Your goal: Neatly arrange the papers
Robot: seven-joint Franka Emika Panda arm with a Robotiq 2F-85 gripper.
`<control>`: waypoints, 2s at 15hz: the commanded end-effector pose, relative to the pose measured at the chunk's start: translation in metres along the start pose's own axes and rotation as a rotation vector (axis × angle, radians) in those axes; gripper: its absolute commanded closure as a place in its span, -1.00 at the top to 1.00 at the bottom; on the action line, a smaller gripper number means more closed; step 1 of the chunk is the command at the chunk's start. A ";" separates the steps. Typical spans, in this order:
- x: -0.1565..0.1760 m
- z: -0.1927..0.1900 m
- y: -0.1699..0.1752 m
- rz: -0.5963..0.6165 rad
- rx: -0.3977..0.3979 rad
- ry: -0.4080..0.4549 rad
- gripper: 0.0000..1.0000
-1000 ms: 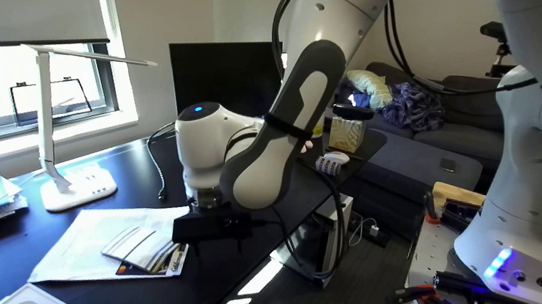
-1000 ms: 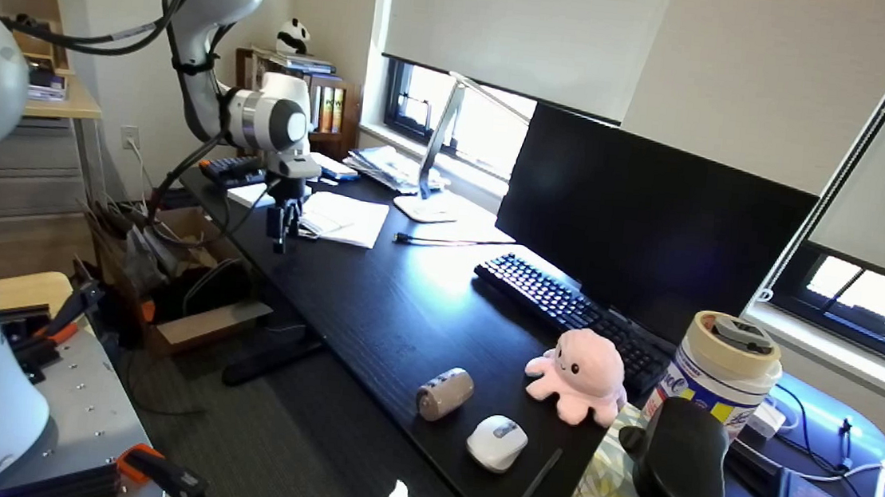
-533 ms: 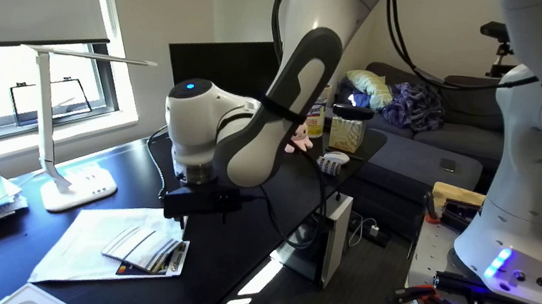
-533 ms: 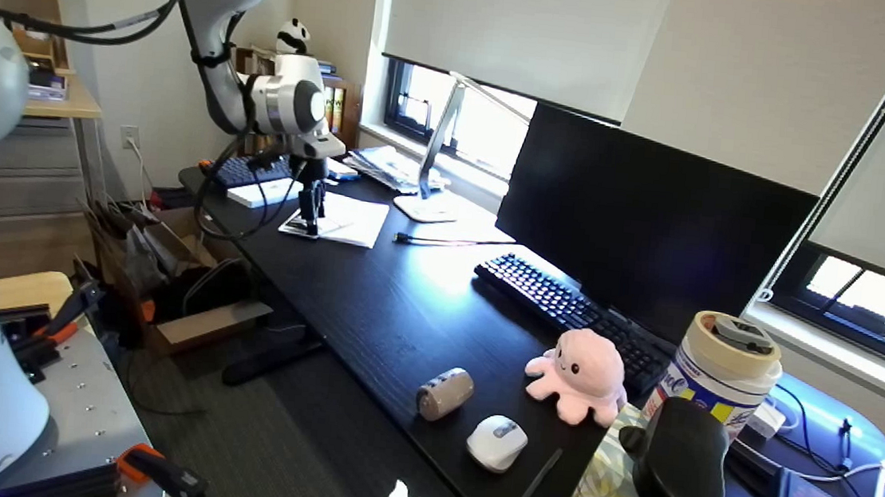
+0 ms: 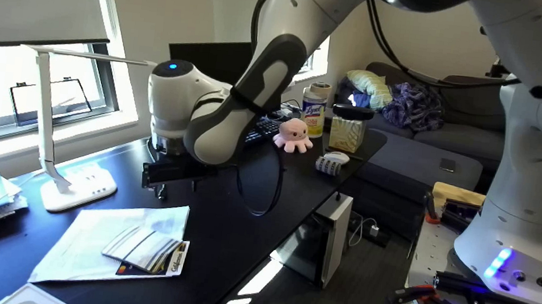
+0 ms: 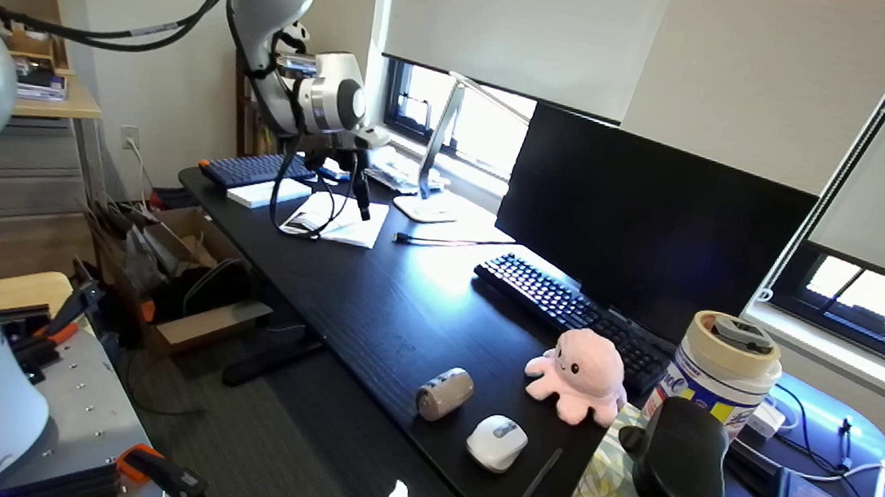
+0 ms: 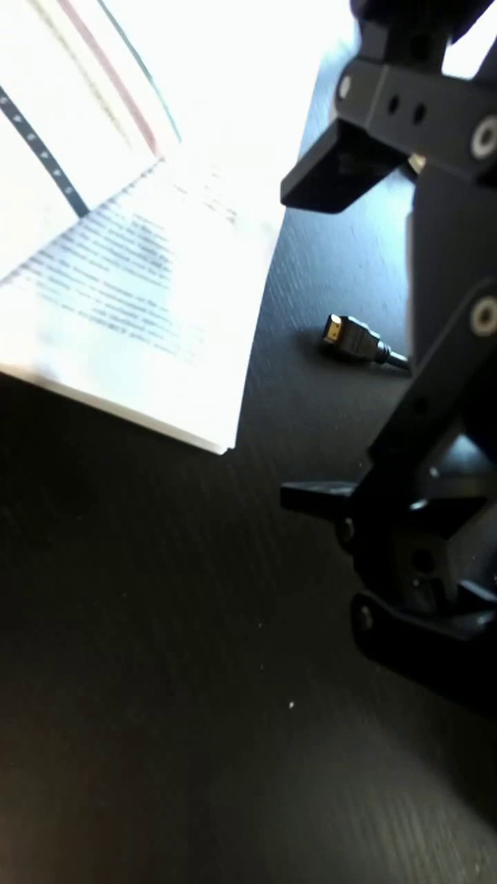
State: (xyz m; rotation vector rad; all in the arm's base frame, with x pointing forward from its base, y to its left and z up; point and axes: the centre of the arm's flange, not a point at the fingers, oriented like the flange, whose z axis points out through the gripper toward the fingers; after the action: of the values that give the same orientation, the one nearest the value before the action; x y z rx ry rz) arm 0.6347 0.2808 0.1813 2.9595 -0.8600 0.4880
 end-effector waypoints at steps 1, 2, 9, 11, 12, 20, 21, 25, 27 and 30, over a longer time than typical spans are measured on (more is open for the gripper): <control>0.026 0.037 -0.030 -0.112 0.061 -0.030 1.00; 0.030 0.048 -0.035 -0.138 0.071 -0.042 1.00; 0.037 0.098 -0.046 -0.232 0.112 -0.114 1.00; 0.035 0.103 -0.045 -0.247 0.105 -0.131 1.00; 0.031 0.103 -0.041 -0.242 0.075 -0.149 1.00; -0.025 0.090 -0.008 -0.142 0.009 -0.264 1.00; -0.031 0.089 -0.004 -0.132 0.012 -0.278 1.00; -0.074 0.082 -0.001 -0.114 0.022 -0.363 1.00; -0.085 0.076 0.000 -0.111 0.045 -0.375 1.00; -0.094 0.068 0.001 -0.099 0.052 -0.379 1.00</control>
State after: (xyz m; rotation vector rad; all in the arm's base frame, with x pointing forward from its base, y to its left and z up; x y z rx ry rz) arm 0.6114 0.3241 0.0854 3.1740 -0.6675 -0.0111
